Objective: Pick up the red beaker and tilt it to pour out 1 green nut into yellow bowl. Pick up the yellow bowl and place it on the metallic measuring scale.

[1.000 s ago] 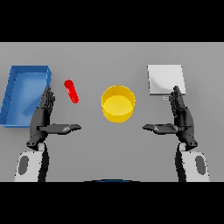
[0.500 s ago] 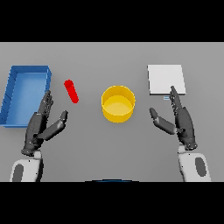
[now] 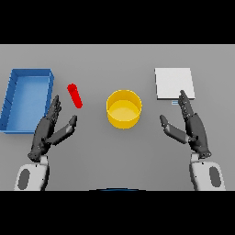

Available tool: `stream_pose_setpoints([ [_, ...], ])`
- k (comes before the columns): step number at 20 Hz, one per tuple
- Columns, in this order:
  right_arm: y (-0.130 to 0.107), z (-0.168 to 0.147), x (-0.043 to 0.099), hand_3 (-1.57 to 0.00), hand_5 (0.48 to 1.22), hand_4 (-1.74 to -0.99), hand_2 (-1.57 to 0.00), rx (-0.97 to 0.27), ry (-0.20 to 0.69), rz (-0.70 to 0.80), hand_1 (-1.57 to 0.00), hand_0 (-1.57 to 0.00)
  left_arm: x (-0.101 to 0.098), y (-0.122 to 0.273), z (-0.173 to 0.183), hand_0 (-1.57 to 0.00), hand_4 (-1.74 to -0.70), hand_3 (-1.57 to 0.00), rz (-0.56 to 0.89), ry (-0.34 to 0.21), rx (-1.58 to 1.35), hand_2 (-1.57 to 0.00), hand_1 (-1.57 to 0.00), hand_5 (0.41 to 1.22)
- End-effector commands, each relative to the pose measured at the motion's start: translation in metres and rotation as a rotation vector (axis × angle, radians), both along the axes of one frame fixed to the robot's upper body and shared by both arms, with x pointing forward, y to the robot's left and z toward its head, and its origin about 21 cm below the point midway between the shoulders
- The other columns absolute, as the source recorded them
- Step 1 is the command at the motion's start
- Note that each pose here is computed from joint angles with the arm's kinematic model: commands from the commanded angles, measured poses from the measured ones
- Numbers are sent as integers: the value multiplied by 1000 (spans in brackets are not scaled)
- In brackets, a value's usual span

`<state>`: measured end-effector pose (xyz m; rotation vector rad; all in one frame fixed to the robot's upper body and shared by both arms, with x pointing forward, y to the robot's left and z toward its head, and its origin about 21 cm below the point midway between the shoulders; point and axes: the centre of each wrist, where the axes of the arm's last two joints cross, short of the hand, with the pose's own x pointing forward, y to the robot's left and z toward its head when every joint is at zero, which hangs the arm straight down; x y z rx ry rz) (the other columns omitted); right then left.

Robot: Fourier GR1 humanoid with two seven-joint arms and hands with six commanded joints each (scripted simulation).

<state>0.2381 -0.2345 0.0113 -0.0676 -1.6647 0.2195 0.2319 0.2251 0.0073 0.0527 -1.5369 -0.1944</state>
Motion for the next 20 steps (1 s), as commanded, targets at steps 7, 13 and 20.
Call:
stream_pose_setpoints([
  [7,-1,-1,4,1,615,-1292,1,6,4,-2,1,1,51,-1,-13,1,-1211,1,21,7,42,1,1,654],
  [13,-3,-2,4,1,631,-1303,1,-9,11,-13,1,1,85,-12,-17,1,-1230,1,20,-17,36,1,1,635],
  [20,-3,0,5,1,642,-1300,1,-28,18,-22,1,1,112,-26,-26,1,-1258,1,11,-19,88,1,1,668],
])
